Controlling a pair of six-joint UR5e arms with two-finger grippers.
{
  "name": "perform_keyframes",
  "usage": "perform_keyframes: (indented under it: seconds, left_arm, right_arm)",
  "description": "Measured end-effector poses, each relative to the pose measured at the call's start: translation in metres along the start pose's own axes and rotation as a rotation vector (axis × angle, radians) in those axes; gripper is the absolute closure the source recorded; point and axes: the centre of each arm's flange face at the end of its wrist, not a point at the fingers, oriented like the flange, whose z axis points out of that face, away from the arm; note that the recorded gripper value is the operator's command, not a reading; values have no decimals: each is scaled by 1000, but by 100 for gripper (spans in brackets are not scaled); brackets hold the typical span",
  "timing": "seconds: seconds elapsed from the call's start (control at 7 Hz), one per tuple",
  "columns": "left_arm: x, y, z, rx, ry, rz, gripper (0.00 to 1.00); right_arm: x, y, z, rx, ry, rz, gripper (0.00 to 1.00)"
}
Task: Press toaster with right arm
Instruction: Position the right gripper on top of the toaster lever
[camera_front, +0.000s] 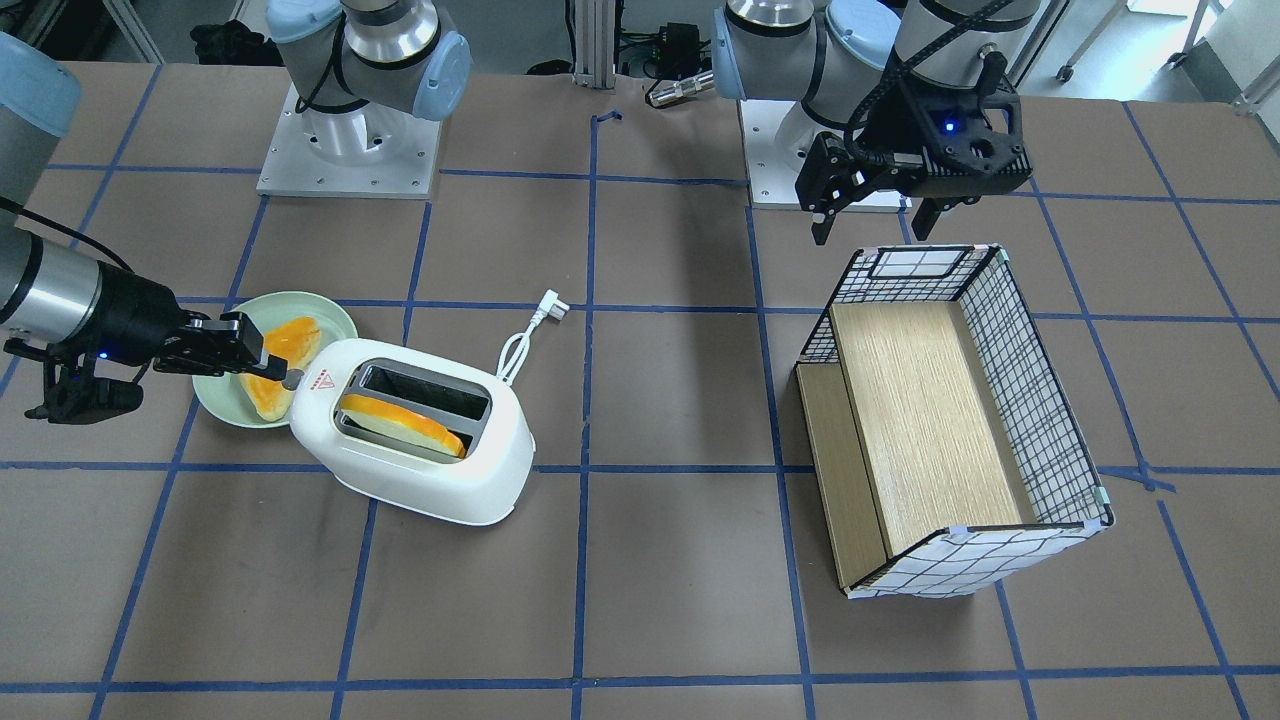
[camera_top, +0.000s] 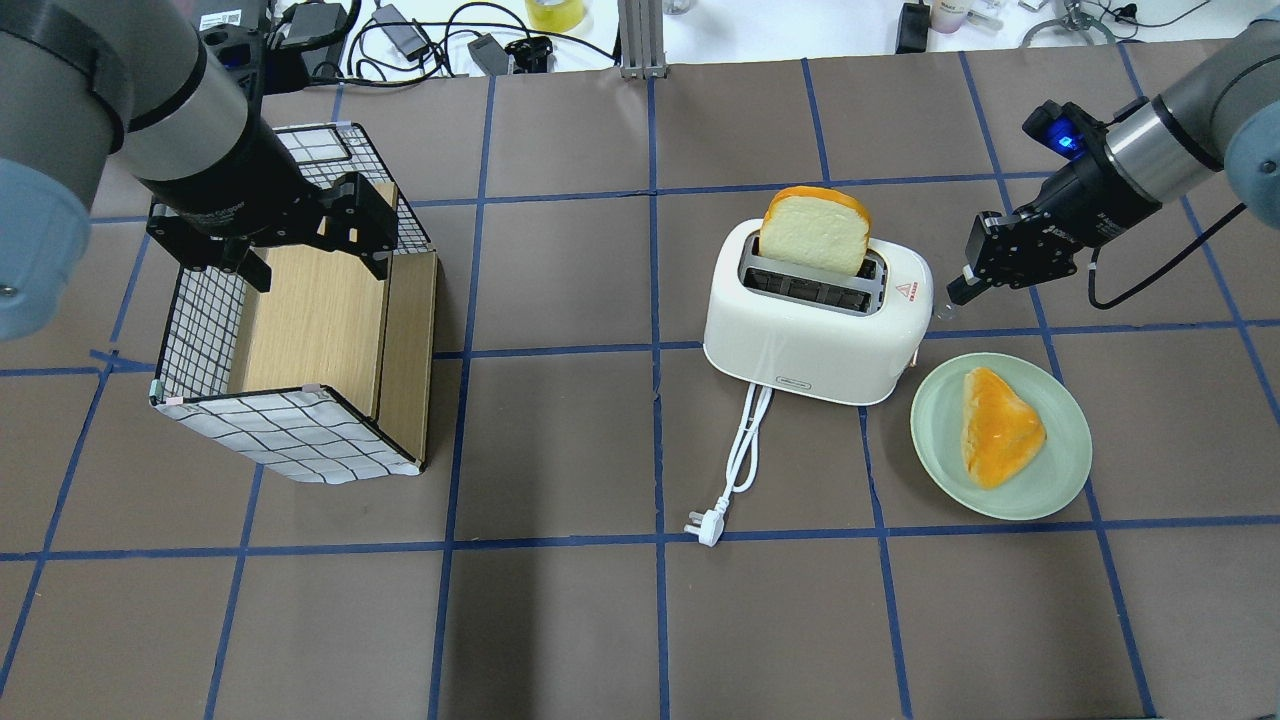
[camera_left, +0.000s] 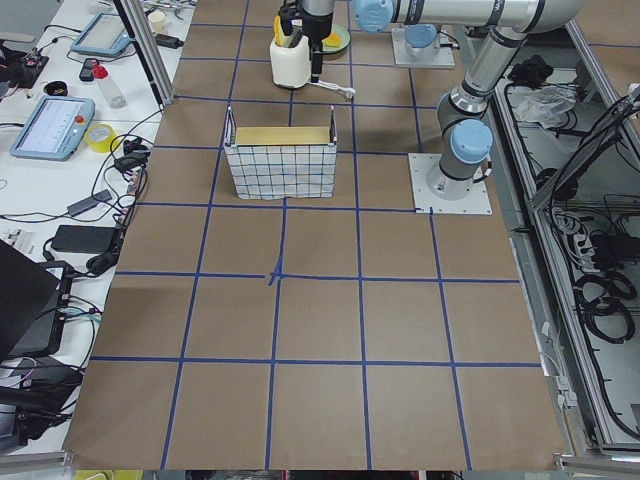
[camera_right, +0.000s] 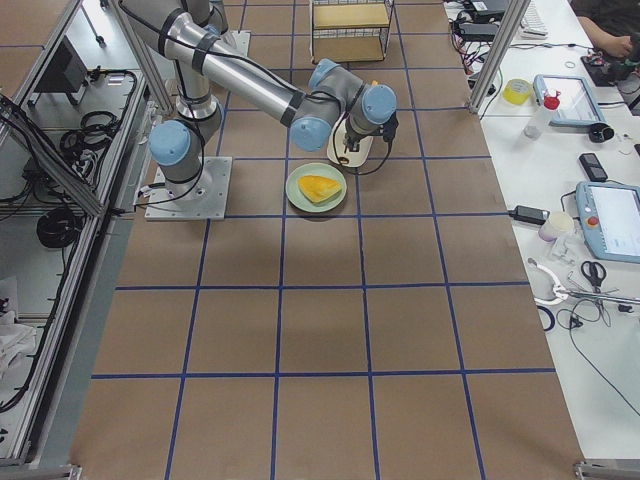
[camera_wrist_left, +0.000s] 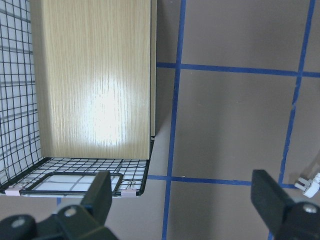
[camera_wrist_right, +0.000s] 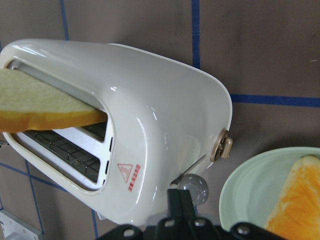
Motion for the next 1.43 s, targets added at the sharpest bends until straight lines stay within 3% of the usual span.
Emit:
perform_keyframes:
  seconds: [1.43]
  left_arm:
    - [0, 0, 0, 0, 0, 0, 0]
  right_arm:
    - [13, 3, 24, -15, 2, -25, 100]
